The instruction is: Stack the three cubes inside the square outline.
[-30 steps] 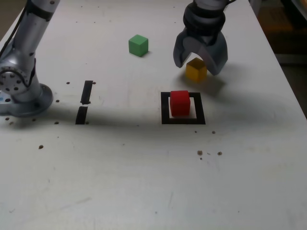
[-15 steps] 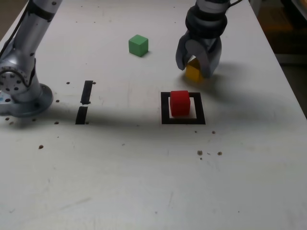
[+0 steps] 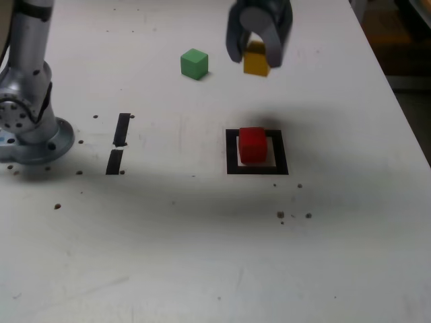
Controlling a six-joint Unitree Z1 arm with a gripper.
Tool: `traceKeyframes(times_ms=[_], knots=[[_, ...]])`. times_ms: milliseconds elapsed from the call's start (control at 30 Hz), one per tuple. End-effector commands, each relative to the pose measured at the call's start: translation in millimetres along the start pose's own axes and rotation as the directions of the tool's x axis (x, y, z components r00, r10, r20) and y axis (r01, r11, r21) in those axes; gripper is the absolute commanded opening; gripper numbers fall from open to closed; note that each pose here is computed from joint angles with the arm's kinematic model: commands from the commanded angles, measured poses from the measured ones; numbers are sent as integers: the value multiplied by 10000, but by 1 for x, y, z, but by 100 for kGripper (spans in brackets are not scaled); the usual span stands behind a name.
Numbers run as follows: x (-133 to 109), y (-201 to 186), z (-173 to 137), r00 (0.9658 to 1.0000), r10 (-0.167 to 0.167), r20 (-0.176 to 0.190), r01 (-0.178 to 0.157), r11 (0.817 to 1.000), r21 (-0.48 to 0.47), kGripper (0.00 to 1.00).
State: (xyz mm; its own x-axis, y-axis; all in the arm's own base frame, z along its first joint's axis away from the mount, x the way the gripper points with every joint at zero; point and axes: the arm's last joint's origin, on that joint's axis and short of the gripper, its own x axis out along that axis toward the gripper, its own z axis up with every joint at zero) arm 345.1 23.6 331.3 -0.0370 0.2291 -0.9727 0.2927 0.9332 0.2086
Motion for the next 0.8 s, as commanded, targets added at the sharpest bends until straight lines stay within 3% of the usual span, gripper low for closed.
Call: traceKeyframes(times_ms=[0, 133, 367, 767], knots=[[-6, -14, 0, 9999, -100, 35, 101, 9997, -239, 24], [-4, -44, 10, 9989, -471, -50, 465, 9946, -927, 24], [19, -76, 29, 9958, -909, -130, 868, 9778, -1909, 24], [45, -84, 38, 9947, -981, -298, 894, 9720, -2172, 24]])
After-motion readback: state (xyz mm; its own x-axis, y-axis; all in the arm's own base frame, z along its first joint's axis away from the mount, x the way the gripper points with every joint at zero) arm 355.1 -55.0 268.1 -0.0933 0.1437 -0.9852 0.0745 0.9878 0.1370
